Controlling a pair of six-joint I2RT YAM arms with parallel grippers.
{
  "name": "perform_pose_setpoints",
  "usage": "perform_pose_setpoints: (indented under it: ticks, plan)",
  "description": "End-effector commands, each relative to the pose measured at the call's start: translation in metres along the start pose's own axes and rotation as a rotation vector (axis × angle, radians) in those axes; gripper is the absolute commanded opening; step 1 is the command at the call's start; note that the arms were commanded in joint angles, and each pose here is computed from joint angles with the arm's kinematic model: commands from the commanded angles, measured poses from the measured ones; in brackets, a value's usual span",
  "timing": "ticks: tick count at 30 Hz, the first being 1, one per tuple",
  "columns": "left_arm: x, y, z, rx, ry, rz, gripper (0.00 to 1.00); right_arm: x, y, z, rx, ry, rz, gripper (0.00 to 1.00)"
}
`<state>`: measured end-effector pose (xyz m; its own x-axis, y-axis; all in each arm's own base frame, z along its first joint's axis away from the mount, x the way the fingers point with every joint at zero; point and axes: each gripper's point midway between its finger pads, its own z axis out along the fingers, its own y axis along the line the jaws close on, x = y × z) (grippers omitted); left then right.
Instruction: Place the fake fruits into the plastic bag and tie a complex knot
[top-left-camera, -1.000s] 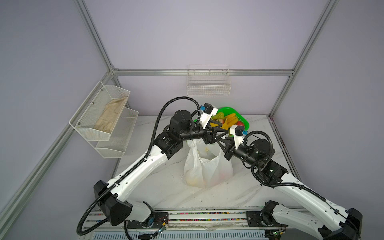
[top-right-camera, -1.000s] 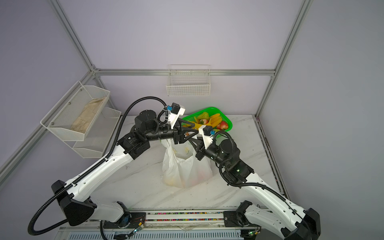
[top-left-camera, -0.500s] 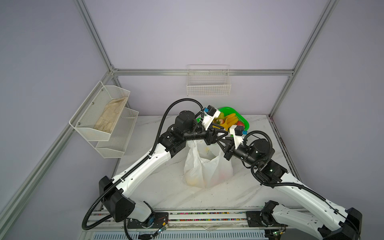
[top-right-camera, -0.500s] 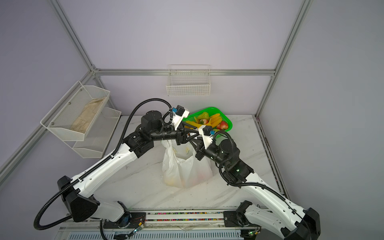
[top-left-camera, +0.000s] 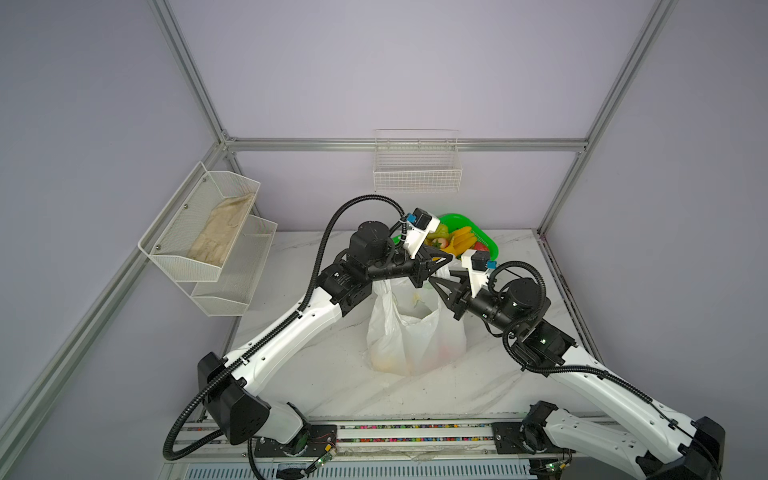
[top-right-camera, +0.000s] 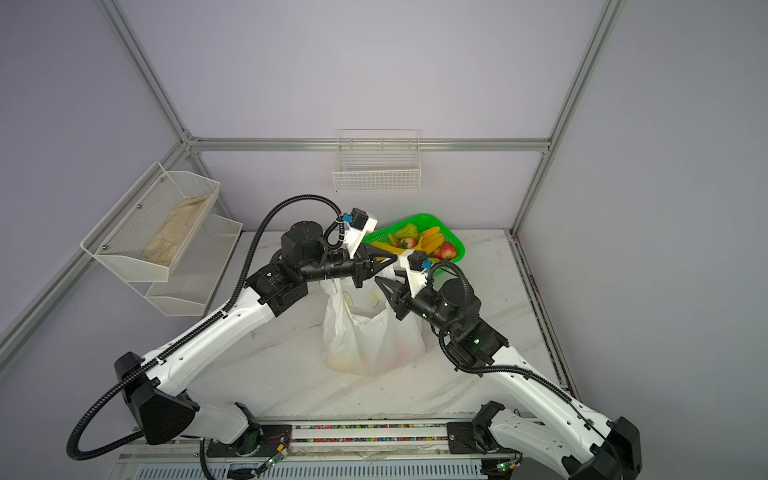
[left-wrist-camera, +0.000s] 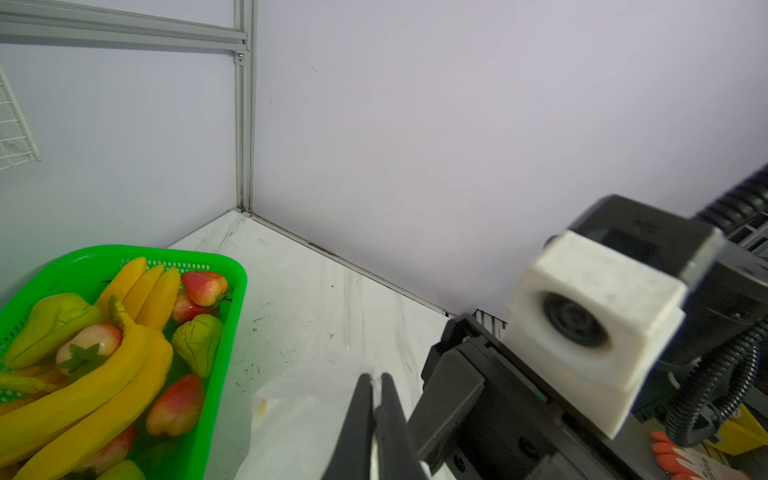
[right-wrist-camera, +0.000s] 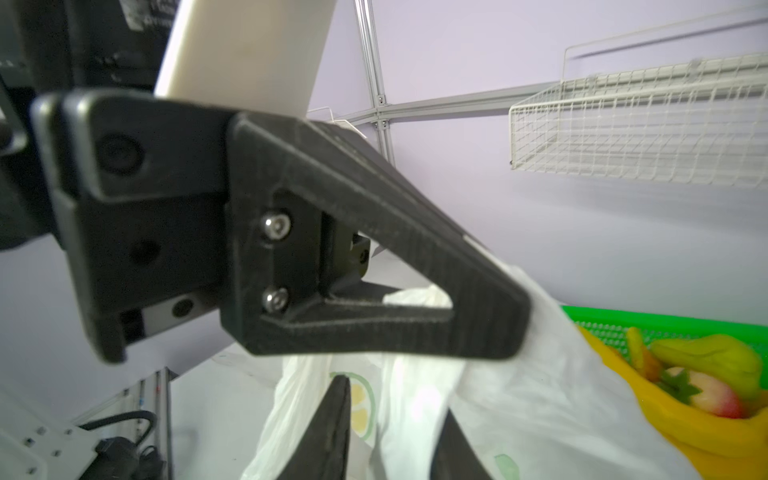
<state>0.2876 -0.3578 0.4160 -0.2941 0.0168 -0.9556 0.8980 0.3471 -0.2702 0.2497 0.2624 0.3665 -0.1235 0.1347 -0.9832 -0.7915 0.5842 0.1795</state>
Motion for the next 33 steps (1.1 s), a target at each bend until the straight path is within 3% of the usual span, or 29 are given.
perform_pose_setpoints:
  ticks: [1,8,16,21,33]
  plan:
    - [-0.030,-0.011,-0.024,-0.028,-0.120,0.038,0.00,-0.006,-0.004,-0.016,0.038,-0.028,-0.005,0.47]
    - [-0.028,-0.009,-0.033,-0.055,-0.161,-0.005,0.00,-0.006,-0.005,-0.045,0.088,-0.004,-0.041,0.75]
    - [-0.022,-0.009,-0.038,-0.060,-0.164,-0.018,0.00,-0.027,-0.007,-0.039,0.111,-0.022,-0.086,0.96]
    - [-0.023,-0.011,-0.040,-0.058,-0.168,-0.024,0.00,-0.025,-0.001,-0.013,0.027,0.020,-0.131,0.97]
    - [-0.025,-0.016,-0.044,-0.037,-0.175,-0.037,0.00,-0.031,-0.039,-0.004,0.148,0.012,-0.138,0.97]
